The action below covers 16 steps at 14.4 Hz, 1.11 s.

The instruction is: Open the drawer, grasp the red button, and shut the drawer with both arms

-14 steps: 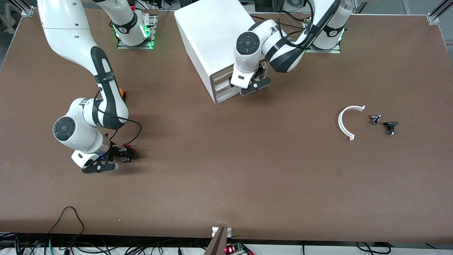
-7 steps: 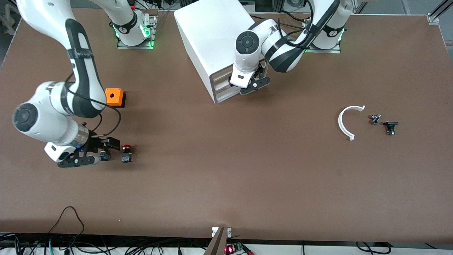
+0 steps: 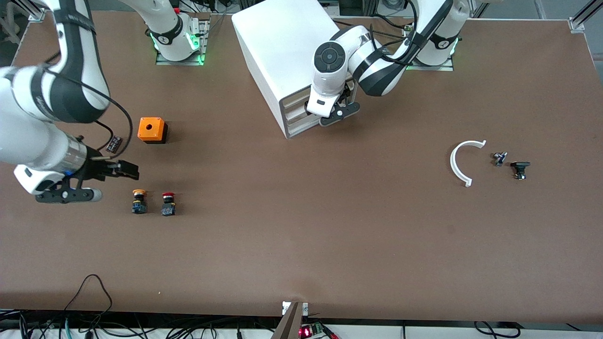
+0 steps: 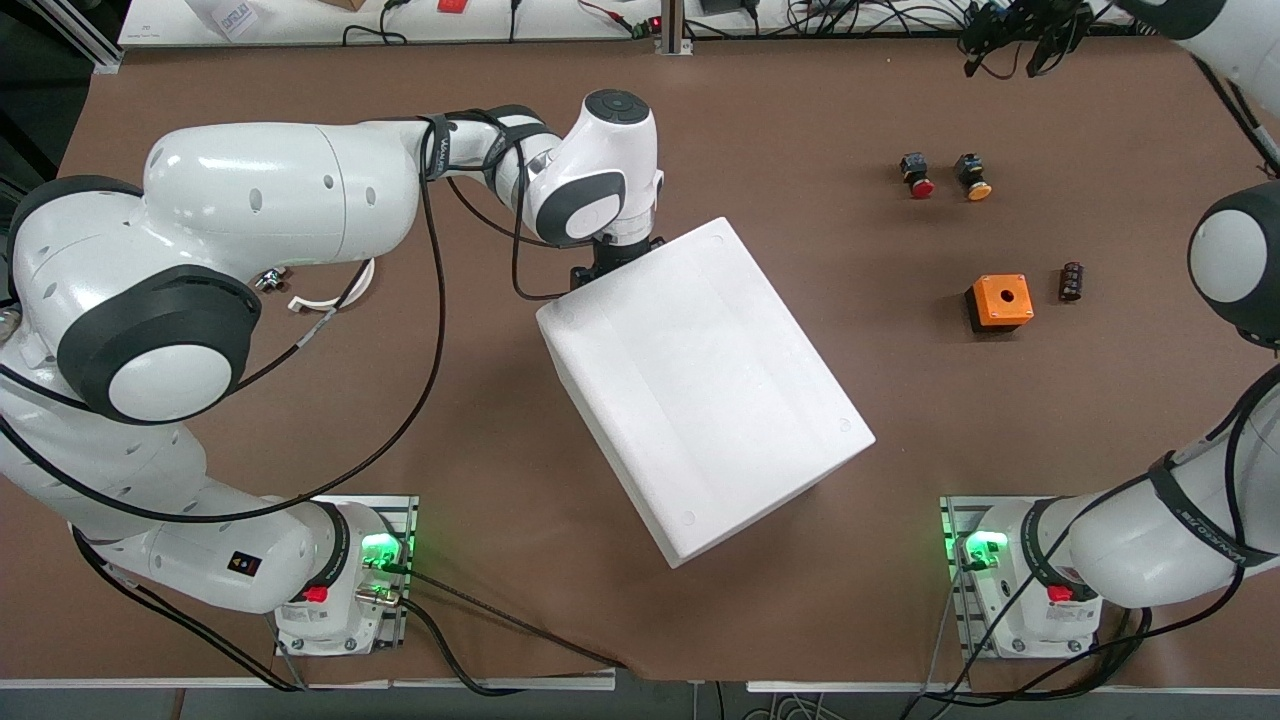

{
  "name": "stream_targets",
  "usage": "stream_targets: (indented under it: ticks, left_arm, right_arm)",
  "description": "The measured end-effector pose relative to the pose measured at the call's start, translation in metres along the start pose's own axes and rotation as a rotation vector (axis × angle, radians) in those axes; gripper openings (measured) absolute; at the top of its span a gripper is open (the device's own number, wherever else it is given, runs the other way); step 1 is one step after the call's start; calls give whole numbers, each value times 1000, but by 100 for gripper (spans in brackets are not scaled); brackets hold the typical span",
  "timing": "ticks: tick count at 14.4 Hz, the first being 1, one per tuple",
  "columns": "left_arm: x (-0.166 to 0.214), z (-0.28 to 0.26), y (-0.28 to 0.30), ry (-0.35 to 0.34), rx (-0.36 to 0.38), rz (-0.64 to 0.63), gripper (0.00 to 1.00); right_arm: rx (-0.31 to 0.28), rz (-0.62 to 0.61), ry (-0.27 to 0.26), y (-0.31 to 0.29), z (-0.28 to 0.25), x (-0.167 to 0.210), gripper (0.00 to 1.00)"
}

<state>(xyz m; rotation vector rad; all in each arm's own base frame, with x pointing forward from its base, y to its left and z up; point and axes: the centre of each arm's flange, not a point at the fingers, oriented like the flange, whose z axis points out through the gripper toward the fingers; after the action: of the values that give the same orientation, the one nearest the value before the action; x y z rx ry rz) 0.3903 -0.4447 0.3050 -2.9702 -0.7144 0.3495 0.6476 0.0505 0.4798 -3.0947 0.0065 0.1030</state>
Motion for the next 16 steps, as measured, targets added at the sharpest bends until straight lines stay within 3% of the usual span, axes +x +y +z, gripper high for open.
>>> stream_targets:
  ticks: [2, 5, 7, 13, 16]
  left_arm:
    - [2, 0, -1, -18, -3, -14, 97]
    - [2, 0, -1, -23, -3, -16, 97]
    - [2, 0, -2, -25, 3, -18, 97]
    - [5, 1, -5, -31, 14, -25, 97]
    - [6, 1, -5, -32, 14, -21, 97]
  right_arm:
    - [8, 24, -10, -2, -35, -12, 100]
    - [5, 14, 35, -2, -79, -29, 100]
    - [12, 27, 35, -6, -98, -44, 100]
    - [24, 49, 61, -6, -126, -62, 100]
    - [-22, 32, 63, -13, -125, -63, 100]
